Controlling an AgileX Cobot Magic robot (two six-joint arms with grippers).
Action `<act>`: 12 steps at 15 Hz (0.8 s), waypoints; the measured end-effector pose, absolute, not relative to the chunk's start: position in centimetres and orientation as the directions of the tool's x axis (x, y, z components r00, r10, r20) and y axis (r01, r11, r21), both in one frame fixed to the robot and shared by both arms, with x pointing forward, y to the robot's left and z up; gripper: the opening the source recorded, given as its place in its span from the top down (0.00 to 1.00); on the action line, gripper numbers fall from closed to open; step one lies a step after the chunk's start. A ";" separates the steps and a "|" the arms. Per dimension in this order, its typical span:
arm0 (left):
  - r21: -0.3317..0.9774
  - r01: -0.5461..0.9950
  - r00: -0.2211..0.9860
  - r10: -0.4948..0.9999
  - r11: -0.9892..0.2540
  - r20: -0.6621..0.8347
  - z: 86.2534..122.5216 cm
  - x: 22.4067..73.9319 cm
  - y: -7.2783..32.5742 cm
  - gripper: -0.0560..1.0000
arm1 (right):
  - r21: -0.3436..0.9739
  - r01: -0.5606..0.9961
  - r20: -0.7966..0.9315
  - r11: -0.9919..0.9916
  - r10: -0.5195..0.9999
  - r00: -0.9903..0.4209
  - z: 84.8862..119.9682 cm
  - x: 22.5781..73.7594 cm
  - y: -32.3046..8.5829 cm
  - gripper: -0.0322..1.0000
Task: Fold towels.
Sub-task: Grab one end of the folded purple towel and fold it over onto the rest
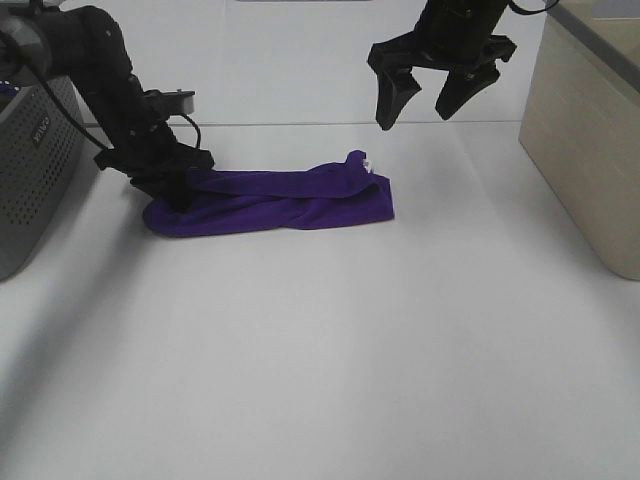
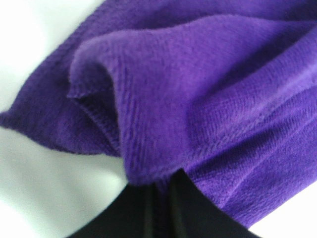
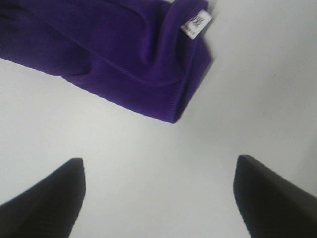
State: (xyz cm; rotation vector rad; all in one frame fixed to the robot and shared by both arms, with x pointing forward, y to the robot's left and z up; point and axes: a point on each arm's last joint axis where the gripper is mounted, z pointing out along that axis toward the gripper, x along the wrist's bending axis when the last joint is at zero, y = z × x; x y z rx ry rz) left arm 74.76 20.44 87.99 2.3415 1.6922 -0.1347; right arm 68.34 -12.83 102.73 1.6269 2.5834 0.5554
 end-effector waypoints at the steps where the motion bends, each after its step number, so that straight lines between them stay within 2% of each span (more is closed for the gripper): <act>1: 0.172 0.941 0.325 0.924 -0.293 -0.201 89.0 75.1 20.9 0.95 | 0.332 0.861 0.153 0.385 0.879 -0.452 103.4 68.1 -12.9 0.19; 3: 0.245 0.925 0.339 0.920 -0.289 -0.195 91.9 75.6 21.0 0.95 | 0.360 0.851 0.146 0.383 0.878 -0.457 104.9 67.7 -13.1 0.19; 5: 0.335 0.892 0.398 0.880 -0.305 -0.259 94.9 75.5 19.2 0.95 | 0.399 0.836 0.139 0.378 0.876 -0.462 106.9 67.1 -13.3 0.19; 6: 0.351 0.877 0.432 0.857 -0.327 -0.280 95.2 75.2 17.8 0.95 | 0.417 0.828 0.136 0.375 0.875 -0.465 107.8 66.7 -13.4 0.19; 9: 0.340 0.832 0.535 0.797 -0.439 -0.280 94.0 73.8 12.4 0.95 | 0.470 0.803 0.126 0.367 0.872 -0.472 110.5 65.6 -13.8 0.19; 12: 0.357 0.804 0.578 0.765 -0.475 -0.284 91.6 72.5 7.1 0.95 | 0.518 0.778 0.118 0.356 0.871 -0.477 113.0 64.5 -14.2 0.19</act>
